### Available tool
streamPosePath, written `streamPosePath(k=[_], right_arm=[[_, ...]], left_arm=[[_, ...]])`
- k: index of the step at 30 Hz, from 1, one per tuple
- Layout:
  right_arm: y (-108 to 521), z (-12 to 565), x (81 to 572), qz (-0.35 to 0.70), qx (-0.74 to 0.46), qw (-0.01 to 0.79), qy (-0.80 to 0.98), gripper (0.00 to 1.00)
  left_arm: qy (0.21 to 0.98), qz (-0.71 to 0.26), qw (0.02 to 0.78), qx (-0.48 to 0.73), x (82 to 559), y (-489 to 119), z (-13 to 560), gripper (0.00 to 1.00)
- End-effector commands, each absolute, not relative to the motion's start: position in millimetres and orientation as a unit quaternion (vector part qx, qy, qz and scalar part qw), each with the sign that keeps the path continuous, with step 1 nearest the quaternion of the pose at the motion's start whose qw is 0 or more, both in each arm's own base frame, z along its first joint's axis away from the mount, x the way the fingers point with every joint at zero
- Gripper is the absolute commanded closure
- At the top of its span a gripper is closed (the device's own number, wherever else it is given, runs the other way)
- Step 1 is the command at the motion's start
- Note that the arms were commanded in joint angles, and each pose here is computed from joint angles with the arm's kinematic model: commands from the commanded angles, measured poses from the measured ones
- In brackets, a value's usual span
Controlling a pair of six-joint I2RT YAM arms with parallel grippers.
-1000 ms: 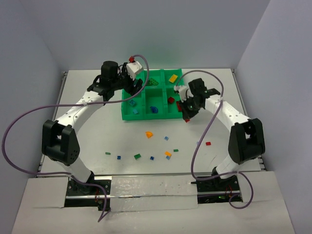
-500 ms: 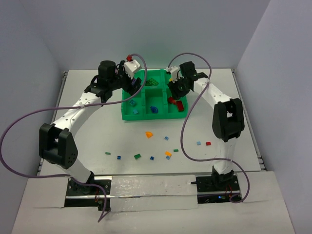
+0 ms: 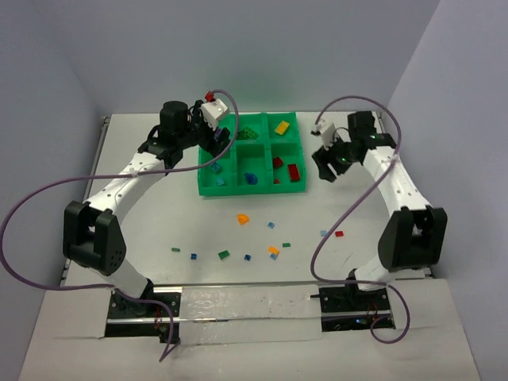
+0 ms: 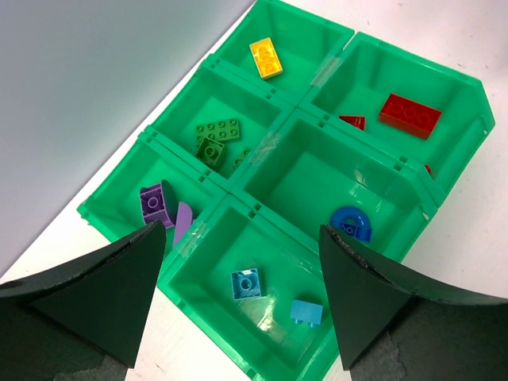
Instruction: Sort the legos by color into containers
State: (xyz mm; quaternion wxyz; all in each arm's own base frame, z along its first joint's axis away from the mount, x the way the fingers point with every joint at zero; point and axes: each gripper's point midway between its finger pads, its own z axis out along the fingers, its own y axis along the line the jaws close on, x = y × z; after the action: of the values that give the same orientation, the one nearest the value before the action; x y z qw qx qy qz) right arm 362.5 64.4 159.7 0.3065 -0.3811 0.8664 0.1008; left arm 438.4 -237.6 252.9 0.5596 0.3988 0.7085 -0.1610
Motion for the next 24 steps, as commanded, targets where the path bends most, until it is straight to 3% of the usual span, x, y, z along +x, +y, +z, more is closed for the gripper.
streamPosePath(k=[1,8,24], right_arm=[[41,127,288,0.11,-0.527,0.209,0.817,0.28],[11,86,242,0.11,-0.63,0.118,0.76,0.32],[-1,27,239,0.073,-0.717,0.108,0.684,0.32]], left_arm=[[0.679,-0.172,0.588,0.405,437,-240,276,0.12],[0.676,-0.176,0.581,0.418,439,-243,274,0.12],[0.69,-0.157,0.578,0.407,436,-230,269,0.12]])
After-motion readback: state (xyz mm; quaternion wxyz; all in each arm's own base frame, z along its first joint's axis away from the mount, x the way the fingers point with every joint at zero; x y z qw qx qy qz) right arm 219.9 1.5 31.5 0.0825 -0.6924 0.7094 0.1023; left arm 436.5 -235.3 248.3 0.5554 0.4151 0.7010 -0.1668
